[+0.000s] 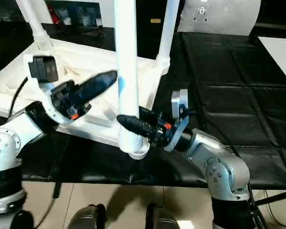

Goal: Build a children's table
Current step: Pick table leg

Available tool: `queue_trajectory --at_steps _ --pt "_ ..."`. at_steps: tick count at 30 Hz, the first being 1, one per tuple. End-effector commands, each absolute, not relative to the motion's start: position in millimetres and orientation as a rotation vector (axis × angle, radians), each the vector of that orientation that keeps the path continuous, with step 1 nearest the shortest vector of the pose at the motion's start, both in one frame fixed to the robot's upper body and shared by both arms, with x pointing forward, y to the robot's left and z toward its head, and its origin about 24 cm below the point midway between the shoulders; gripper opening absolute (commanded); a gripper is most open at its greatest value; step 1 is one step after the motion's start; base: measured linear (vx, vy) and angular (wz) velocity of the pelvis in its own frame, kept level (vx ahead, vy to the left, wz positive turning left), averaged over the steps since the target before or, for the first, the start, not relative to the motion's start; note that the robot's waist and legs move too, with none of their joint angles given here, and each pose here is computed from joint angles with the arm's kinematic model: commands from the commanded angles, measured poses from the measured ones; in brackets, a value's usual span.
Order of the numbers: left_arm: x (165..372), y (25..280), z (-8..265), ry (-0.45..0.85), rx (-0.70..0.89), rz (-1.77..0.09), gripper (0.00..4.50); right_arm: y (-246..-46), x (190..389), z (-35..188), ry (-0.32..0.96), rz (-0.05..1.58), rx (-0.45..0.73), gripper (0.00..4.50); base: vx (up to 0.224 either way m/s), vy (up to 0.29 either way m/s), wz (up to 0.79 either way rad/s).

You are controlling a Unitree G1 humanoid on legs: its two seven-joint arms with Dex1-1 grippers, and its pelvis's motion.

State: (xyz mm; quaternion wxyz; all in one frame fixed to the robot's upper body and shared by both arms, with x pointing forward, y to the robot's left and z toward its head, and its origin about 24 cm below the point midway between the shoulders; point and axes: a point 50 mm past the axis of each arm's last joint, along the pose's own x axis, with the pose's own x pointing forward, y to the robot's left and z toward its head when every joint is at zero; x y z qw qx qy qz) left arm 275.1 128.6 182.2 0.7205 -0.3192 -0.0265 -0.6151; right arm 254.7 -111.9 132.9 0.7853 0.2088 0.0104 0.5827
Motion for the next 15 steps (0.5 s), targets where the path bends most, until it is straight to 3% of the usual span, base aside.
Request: queue_trajectory --at_steps 1,4,8,15 --pt "274 125 176 -0.026 -0.645 -1.391 2.90 -109.6 252.1 133 0.014 1.283 0.431 1.88 0.000 0.000 0.00" --pt "273 125 170 0.001 -0.554 -1.427 2.90 -108.3 250.8 129 0.028 1.294 0.405 1.88 0.000 0.000 0.00" --pt "273 125 167 0.002 -0.518 -1.451 2.90 -105.6 247.6 115 0.075 1.311 0.319 1.88 0.000 0.000 0.00" --pt "274 127 162 0.015 -0.479 -1.467 2.90 -105.0 249.0 104 0.094 1.284 0.271 1.88 0.000 0.000 0.00"
